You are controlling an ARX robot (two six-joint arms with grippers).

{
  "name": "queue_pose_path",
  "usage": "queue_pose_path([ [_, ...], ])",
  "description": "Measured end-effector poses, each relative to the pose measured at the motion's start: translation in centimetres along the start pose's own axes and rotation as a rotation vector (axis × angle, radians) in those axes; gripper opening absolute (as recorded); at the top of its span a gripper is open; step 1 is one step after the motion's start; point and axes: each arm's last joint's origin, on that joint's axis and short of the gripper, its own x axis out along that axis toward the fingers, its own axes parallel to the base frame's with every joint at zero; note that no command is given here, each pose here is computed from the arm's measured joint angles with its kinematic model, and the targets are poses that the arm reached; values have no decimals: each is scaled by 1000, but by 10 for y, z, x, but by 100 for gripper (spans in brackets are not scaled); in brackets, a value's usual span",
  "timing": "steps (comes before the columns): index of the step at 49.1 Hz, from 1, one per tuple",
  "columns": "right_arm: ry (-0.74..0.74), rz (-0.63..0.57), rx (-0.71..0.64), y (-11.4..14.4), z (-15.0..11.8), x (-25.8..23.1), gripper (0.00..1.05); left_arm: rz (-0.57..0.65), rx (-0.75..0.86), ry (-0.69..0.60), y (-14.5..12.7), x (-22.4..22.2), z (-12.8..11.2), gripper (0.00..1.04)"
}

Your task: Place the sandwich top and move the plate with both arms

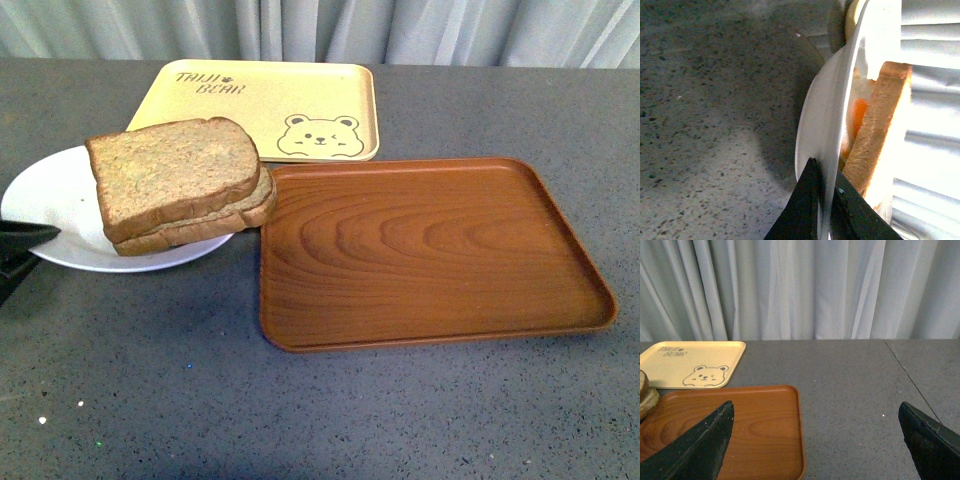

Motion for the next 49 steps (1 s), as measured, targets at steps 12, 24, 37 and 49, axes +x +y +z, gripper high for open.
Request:
queue_pose_path([
  [12, 0, 0, 0, 0, 0, 0, 96, -98, 6, -18, -37, -10, 3, 2],
  [24, 0, 0, 0, 0, 0, 0, 96, -137, 37, 16, -71, 11, -4, 2],
  [37, 0, 0, 0, 0, 0, 0, 96, -115, 71, 80, -102, 62, -21, 2],
  [49, 0, 0, 0, 0, 0, 0, 96, -36, 85, 108, -109, 112, -31, 2],
])
